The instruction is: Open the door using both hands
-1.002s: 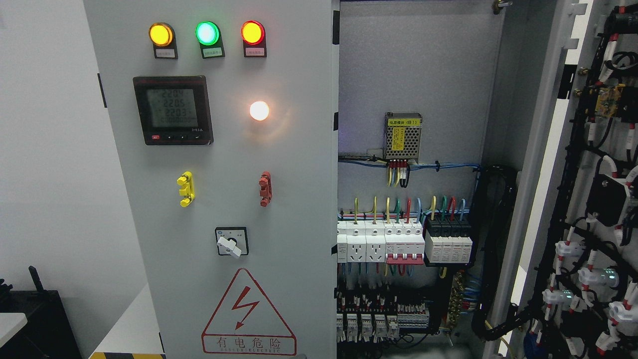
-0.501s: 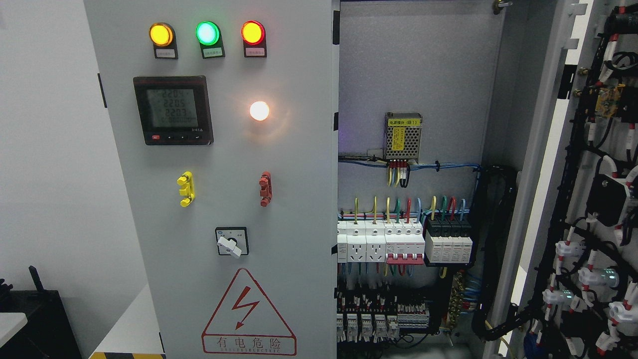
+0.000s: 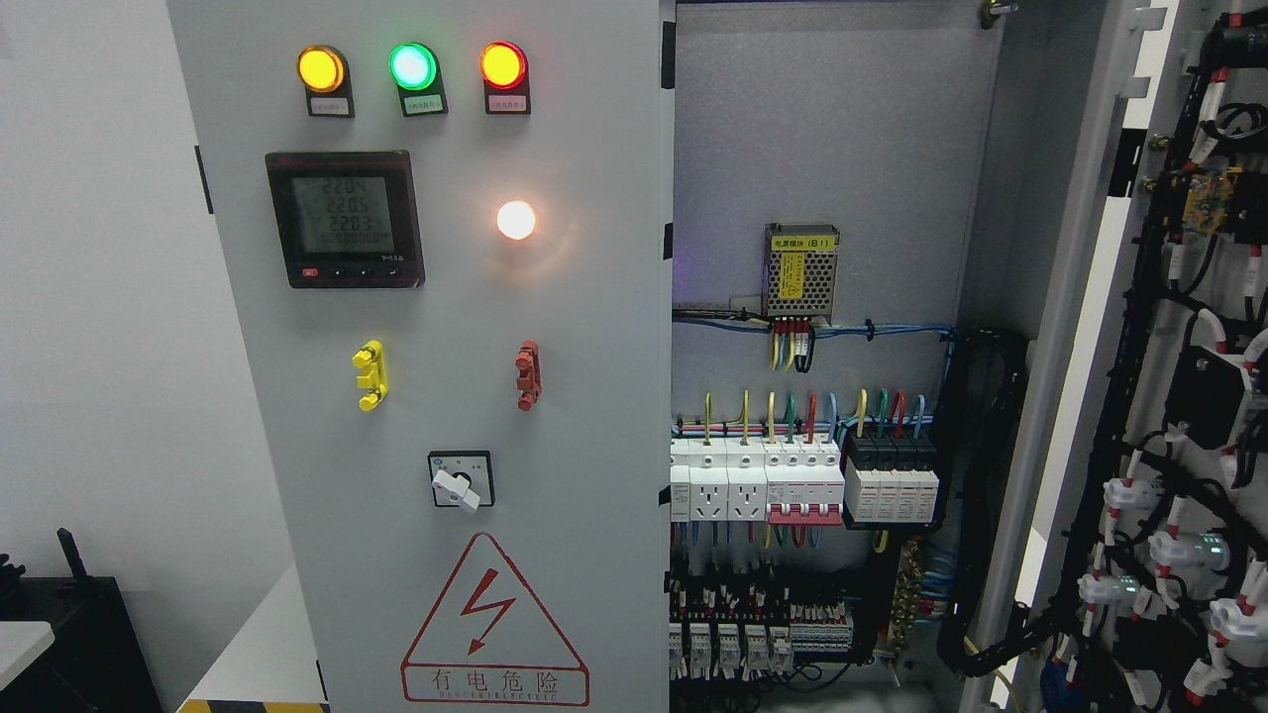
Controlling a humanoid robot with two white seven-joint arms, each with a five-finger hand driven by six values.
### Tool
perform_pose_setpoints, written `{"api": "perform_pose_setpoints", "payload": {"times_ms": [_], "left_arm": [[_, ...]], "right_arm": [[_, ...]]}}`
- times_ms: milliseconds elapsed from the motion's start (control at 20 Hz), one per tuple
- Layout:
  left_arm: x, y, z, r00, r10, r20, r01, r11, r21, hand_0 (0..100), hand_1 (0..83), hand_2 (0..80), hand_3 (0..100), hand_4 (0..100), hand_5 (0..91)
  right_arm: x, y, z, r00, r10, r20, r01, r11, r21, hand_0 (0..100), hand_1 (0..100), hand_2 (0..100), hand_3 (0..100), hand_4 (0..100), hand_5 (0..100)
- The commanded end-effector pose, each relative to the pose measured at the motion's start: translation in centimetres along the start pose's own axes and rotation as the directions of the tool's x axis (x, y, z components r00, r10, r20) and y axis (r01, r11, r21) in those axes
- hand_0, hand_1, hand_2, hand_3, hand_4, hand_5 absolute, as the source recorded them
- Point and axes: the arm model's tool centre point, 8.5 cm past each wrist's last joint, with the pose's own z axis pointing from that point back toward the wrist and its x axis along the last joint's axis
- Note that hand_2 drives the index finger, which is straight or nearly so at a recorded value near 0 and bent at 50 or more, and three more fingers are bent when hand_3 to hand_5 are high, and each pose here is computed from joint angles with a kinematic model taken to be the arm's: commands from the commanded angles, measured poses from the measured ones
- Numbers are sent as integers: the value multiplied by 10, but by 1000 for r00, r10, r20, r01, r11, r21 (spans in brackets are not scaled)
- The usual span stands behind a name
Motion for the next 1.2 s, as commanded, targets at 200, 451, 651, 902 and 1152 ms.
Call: {"api": "perform_pose_setpoints", "payload": {"times_ms": [200, 451, 651, 902, 1152], "left_arm": [[-92, 2, 91, 981, 18, -194, 7, 992, 127, 0, 0, 0, 0, 42, 0], [-138, -2, 121, 959, 26, -281, 19, 988, 156, 0, 0, 0, 0, 42, 0], [-180, -14, 152, 943, 15, -331, 42, 986, 164, 0, 0, 0, 0, 42, 0], [-218, -13, 165, 922, 58, -382, 28, 976, 215, 0, 0, 0, 0, 42, 0], [-258, -2, 172, 900, 118, -420, 20, 950, 311, 0, 0, 0, 0, 42, 0]], "right_arm": [[0, 0, 0, 1000, 0, -1, 0, 1000, 0, 0, 0, 0, 0, 0, 0], [0, 0, 0, 1000, 0, -1, 0, 1000, 0, 0, 0, 0, 0, 0, 0], [0, 0, 0, 1000, 0, -1, 0, 1000, 0, 0, 0, 0, 0, 0, 0], [0, 0, 0, 1000, 0, -1, 0, 1000, 0, 0, 0, 0, 0, 0, 0], [0, 0, 0, 1000, 0, 0, 0, 1000, 0, 0, 0, 0, 0, 0, 0]]}}
